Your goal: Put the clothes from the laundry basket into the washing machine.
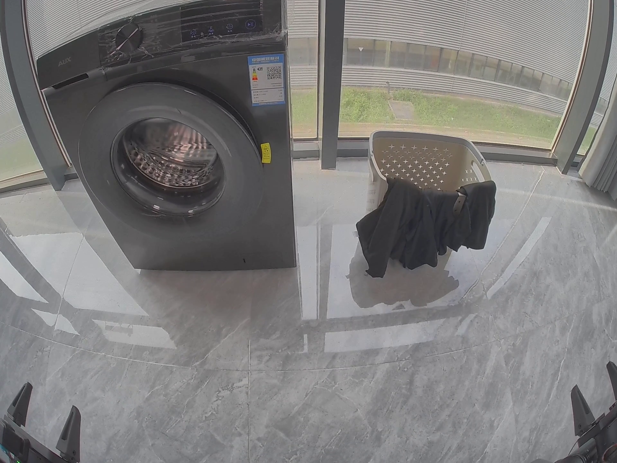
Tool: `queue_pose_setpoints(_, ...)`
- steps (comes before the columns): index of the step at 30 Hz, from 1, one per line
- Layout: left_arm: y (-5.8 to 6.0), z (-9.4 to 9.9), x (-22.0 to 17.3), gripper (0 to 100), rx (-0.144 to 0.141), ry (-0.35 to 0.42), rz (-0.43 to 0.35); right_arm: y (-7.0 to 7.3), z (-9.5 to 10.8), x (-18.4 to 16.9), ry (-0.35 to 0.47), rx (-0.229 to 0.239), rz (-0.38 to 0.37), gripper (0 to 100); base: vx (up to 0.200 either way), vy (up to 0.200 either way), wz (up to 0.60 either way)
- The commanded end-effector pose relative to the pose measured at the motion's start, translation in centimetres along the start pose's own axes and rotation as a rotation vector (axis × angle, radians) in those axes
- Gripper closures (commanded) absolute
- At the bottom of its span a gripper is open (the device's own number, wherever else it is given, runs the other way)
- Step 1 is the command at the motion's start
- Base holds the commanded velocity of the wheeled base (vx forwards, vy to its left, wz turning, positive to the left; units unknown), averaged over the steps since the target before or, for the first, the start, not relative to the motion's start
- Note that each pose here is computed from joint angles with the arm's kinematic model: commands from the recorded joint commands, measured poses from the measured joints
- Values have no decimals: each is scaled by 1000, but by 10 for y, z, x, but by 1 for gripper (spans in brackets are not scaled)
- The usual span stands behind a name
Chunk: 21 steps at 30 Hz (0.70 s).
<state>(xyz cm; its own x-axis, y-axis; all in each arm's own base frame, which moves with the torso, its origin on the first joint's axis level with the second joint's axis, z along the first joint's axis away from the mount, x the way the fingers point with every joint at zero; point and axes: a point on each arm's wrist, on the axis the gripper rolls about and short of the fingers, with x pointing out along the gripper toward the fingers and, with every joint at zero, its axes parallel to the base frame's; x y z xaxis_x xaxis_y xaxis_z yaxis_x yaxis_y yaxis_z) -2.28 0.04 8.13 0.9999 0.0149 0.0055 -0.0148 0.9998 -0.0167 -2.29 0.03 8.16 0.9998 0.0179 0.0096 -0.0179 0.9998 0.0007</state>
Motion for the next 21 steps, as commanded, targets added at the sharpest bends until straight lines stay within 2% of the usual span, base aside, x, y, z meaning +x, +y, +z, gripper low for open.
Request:
queue_pose_setpoints(1,0,-5,0,0,0,-1,0,0,-5,0,0,-1,1,0,200,0,0)
queue_pose_setpoints(21,0,-5,0,0,1,-1,-1,0,-5,0,0,-1,1,0,200,0,0)
